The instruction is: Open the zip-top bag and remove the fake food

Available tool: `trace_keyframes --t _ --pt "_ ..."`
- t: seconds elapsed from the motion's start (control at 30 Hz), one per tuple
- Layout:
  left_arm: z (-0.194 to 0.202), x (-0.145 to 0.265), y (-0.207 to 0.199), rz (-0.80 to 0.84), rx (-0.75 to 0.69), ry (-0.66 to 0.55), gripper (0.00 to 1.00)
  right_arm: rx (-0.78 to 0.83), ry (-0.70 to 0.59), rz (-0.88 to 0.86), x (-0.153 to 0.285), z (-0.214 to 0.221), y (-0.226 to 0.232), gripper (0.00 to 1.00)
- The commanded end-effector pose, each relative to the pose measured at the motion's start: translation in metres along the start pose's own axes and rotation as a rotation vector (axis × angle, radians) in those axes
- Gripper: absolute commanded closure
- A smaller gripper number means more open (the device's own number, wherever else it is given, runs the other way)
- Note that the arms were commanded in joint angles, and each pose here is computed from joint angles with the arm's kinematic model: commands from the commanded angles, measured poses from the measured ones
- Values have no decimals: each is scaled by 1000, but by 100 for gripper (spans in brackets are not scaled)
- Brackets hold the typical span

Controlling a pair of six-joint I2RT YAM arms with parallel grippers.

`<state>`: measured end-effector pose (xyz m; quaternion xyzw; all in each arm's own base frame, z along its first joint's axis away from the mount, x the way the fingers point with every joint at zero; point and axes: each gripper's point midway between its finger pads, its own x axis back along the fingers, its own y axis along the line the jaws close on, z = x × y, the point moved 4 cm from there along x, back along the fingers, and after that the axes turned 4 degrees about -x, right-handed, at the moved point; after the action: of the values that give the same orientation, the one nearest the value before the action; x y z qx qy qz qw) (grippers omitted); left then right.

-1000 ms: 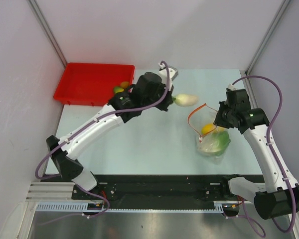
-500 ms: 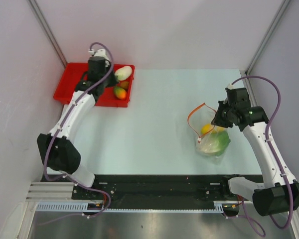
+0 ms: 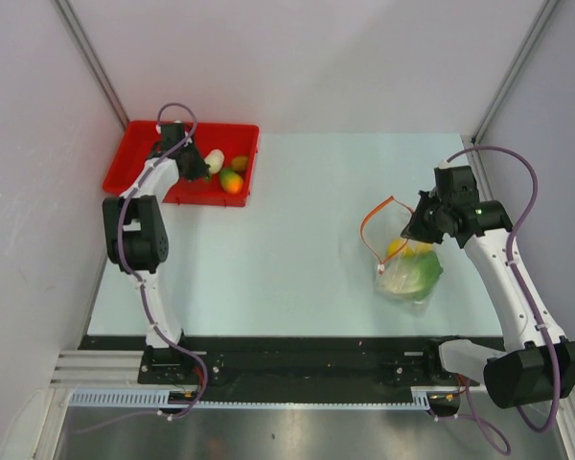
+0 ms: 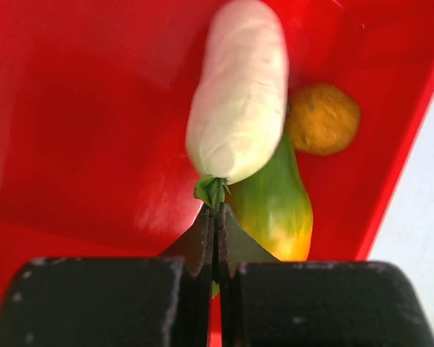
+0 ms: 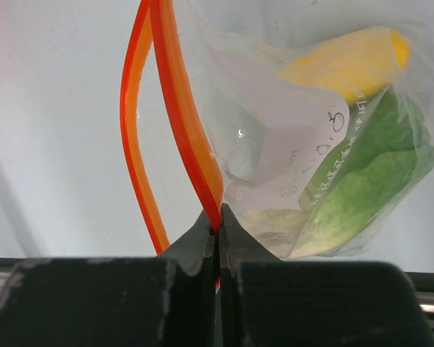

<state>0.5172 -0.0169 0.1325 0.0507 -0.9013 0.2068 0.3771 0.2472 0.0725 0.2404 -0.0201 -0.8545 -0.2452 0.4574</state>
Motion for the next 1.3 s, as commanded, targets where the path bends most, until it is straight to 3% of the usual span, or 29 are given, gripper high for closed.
trace_keyframes --t 0.0,0.07,0.2,0.27,0.3,0.33,0.5,0.57,0.73,0.77,0.97,1.1,1.27 --pt "-41 -12 -8 72 32 -68 100 -40 -68 21 1 -13 0 100" --pt "-34 -29 -5 72 33 -34 97 -40 -81 16 -1 -15 2 100" --pt "-41 -28 -5 65 31 -43 60 -41 -98 15 0 -18 4 100" --pt "-42 -24 -5 63 28 -54 53 -43 -102 31 1 -17 1 100" --pt "-43 -19 -4 51 25 -62 42 -41 -101 33 2 -16 1 100" --pt "-43 -16 -5 51 22 -59 39 -38 -97 36 3 -15 0 100" --pt "-35 23 -24 74 -39 -87 37 22 -79 3 8 -9 4 100" --pt "-33 58 -61 149 -99 -133 40 64 -48 -25 6 -3 9 100" --pt "34 128 -142 379 -227 -74 50 91 -8 -138 12 4 28 100" --pt "50 161 -179 511 -260 -86 51 109 -8 -151 12 5 31 100" --pt "167 234 -264 870 -363 68 64 114 27 -276 12 8 53 100" --pt "227 250 -296 967 -441 200 69 106 46 -332 13 11 65 100" --pt "264 256 -323 1006 -444 279 68 115 60 -312 12 14 61 100"
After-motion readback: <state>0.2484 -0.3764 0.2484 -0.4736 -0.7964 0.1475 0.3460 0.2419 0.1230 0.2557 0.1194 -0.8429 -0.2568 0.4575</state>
